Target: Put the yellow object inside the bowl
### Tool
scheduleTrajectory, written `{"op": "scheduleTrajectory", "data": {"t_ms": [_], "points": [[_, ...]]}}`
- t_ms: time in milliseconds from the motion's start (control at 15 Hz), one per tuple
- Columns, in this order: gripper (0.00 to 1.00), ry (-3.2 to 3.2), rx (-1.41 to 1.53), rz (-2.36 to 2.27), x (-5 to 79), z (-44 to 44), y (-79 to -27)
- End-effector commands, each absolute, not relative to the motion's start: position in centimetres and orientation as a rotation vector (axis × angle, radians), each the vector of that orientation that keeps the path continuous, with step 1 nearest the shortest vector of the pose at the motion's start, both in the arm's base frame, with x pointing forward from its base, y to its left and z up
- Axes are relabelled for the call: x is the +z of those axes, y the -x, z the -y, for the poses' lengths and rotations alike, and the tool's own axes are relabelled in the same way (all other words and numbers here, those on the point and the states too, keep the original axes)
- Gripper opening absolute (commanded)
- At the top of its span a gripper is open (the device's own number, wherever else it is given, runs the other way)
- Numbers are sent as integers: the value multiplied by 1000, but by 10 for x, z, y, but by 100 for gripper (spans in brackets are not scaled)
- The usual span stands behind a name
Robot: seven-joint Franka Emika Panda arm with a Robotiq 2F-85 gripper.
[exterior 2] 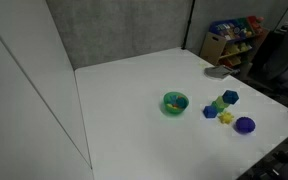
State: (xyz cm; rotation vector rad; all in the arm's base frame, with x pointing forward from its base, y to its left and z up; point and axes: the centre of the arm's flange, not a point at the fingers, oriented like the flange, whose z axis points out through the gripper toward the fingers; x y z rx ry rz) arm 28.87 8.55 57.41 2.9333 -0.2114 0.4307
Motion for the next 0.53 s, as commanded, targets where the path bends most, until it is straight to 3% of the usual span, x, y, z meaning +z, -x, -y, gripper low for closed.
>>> {"op": "scheduleTrajectory", "data": {"t_ms": [0, 467], "points": [[100, -2933, 431, 211, 574, -85, -289], [100, -2946, 421, 188, 578, -88, -297]]}}
